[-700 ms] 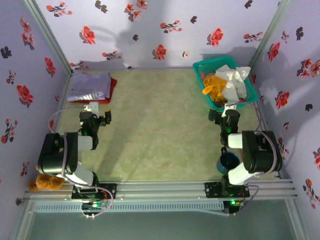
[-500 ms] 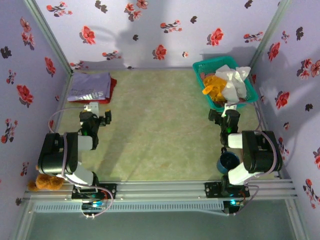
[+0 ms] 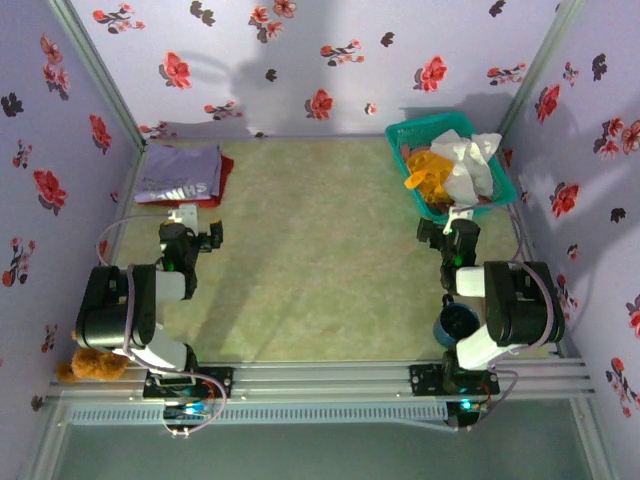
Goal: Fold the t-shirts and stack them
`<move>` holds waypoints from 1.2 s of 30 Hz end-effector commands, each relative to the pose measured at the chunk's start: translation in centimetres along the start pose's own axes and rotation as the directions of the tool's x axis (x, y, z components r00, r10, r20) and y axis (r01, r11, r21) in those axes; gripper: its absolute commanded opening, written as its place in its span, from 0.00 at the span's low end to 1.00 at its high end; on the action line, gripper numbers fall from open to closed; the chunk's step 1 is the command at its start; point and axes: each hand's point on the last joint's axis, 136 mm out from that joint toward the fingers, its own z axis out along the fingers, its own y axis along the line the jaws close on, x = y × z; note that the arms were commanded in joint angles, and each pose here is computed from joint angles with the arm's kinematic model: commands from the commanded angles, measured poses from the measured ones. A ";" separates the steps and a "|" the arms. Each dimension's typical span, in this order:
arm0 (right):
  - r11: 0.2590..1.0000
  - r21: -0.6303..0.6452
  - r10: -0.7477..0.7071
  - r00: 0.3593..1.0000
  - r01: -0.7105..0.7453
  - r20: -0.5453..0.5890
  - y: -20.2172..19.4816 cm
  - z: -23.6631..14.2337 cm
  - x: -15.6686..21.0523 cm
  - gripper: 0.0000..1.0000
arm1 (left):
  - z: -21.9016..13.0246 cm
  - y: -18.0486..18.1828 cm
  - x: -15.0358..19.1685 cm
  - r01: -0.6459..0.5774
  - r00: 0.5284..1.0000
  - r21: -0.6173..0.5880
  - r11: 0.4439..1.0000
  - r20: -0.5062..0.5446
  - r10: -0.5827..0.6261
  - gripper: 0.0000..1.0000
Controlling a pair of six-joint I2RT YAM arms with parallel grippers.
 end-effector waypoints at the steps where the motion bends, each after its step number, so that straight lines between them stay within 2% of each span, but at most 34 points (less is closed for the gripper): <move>1: 1.000 0.014 0.013 1.000 -0.014 0.026 -0.2 0.2 -0.9 0.99 | 0.2 0.6 -0.6 0.010 1.000 -0.029 1.000 0.012 -0.010 1.00; 4: 1.000 0.010 0.013 0.999 -0.013 0.032 -0.2 0.1 -1.0 0.99 | 0.2 0.5 -0.5 0.007 1.000 -0.019 1.000 0.012 -0.007 0.99; 11: 1.000 0.020 0.000 1.000 0.000 0.003 0.1 -0.2 -2.1 1.00 | -1.7 0.8 -2.0 0.018 0.997 -0.032 0.999 0.081 -0.015 0.99; 17: 0.999 0.038 0.030 0.999 -0.029 -0.021 -0.2 -1.2 -2.6 1.00 | -3.7 0.6 -4.8 0.029 0.997 -0.003 1.000 0.073 -0.028 0.99; 23: 0.996 0.055 0.077 0.997 -0.075 -0.032 -0.4 -3.0 -1.8 0.99 | -6.7 0.6 -7.8 0.038 0.993 0.014 0.999 0.111 -0.039 0.99; 28: 0.997 0.049 0.069 0.996 -0.066 -0.052 -0.2 -5.2 -1.9 0.99 | -8.7 -1.6 -9.5 0.011 1.000 0.101 0.995 0.006 -0.011 1.00; 34: 0.993 0.089 0.083 0.986 -0.071 -0.146 -0.5 -8.2 -1.7 0.99 | -10.9 -6.2 -12.1 0.034 0.999 0.242 0.970 -0.021 -0.030 1.00; 36: 0.990 0.094 0.120 0.981 -0.106 -0.151 -0.4 -8.8 -2.6 0.99 | -11.1 -7.7 -12.5 0.055 0.998 0.255 0.966 -0.051 -0.043 0.99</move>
